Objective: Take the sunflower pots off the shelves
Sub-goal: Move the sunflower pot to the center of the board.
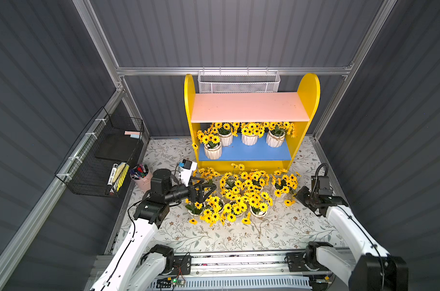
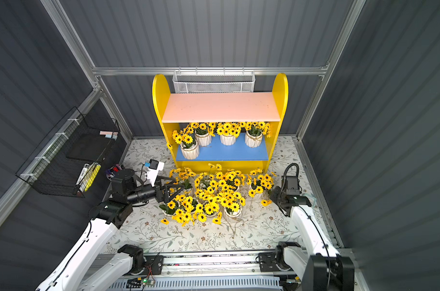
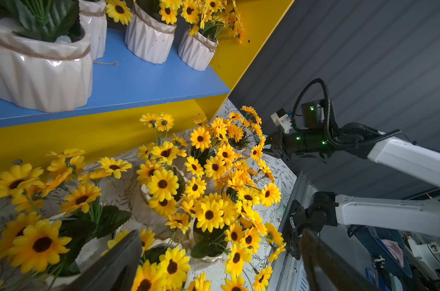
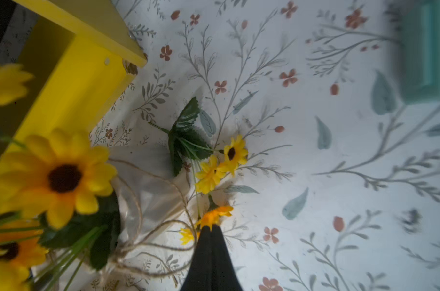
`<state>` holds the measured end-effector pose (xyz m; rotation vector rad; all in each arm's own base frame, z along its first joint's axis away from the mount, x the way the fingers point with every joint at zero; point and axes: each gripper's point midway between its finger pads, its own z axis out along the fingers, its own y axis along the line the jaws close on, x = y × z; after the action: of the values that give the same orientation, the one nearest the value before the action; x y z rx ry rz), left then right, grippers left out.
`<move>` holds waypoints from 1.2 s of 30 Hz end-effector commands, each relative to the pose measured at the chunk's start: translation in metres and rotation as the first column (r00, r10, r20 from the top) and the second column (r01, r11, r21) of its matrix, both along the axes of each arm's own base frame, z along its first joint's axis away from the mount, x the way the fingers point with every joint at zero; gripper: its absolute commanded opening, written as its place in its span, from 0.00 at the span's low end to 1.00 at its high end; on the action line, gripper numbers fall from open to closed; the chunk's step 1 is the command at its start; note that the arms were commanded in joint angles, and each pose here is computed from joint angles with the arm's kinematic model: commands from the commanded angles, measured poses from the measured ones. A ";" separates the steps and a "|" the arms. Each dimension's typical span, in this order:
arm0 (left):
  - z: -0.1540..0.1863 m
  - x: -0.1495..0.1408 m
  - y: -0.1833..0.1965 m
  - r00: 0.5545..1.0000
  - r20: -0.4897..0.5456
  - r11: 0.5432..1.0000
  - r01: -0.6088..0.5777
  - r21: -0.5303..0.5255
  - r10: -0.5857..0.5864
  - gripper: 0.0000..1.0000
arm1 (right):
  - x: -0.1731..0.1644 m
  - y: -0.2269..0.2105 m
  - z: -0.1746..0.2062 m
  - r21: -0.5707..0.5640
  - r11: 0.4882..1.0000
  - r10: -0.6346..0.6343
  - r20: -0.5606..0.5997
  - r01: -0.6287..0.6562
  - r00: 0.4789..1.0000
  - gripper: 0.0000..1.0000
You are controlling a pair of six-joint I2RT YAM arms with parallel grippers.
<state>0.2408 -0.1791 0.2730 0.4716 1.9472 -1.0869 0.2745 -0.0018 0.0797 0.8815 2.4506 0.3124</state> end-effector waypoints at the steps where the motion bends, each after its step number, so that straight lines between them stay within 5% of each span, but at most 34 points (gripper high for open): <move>1: 0.014 -0.001 -0.001 0.999 0.049 1.000 0.004 0.007 -0.004 0.99 | 0.035 0.028 0.007 0.118 0.983 0.132 0.052 -0.138 0.990 0.00; 21: 0.016 -0.003 0.003 0.998 0.067 1.000 -0.014 0.024 0.012 0.99 | 0.078 0.138 -0.019 0.187 0.926 0.309 0.123 -0.328 0.943 0.00; 36: 0.017 -0.004 0.003 0.997 0.076 1.000 -0.014 0.028 0.012 1.00 | 0.065 0.226 -0.026 0.196 0.868 0.439 0.130 -0.457 0.889 0.00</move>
<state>0.2399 -0.1746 0.2758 0.4684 1.9469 -1.0400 0.3396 0.2064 0.0506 0.3433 2.5656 0.7405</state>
